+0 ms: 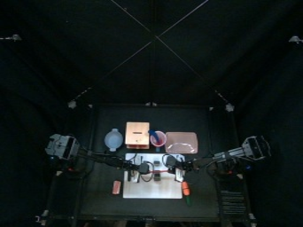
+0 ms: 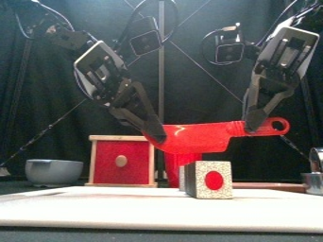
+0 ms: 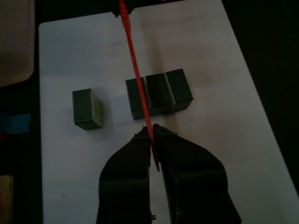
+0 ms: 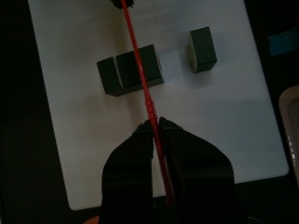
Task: Place sushi on board then cut the sushi with the knife then place the pieces on the plate
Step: Cut the sushi into 4 pieces
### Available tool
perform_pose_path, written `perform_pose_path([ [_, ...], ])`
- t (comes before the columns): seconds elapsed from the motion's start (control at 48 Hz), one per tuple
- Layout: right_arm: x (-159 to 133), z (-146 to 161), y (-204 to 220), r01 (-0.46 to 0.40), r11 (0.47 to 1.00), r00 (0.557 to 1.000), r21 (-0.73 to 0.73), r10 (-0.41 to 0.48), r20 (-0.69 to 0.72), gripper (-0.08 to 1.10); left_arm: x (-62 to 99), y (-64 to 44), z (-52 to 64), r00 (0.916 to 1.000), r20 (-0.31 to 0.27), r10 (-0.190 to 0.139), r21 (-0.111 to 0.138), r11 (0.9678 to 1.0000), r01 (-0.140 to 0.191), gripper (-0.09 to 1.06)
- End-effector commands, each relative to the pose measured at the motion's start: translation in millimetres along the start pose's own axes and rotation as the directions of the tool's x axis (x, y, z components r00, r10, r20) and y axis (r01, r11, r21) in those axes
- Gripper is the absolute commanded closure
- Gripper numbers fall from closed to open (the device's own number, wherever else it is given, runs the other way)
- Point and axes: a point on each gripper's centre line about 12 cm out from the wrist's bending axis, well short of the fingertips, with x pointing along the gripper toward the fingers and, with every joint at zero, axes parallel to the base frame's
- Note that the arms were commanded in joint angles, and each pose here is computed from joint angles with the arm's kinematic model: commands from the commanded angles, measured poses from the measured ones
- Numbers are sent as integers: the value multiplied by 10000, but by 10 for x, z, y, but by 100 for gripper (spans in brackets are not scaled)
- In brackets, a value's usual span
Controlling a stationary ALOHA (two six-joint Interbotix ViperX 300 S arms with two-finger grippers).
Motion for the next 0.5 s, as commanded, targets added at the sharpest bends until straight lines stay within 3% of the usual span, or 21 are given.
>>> perform_pose_path([
  [0.021,-17,14,-16,29,9997,10000,223,-29,20,73,-2,-140,32,9996,33,-263,127,9996,262,55],
  [0.333,50,-30,2,11,9996,9998,277,-5,-196,73,45,-141,-16,9996,-136,-262,-180,9995,259,55],
  [0.5,57,-36,15,-33,9995,9997,322,40,-220,73,49,-141,-23,9995,-167,-262,-180,9995,259,55],
])
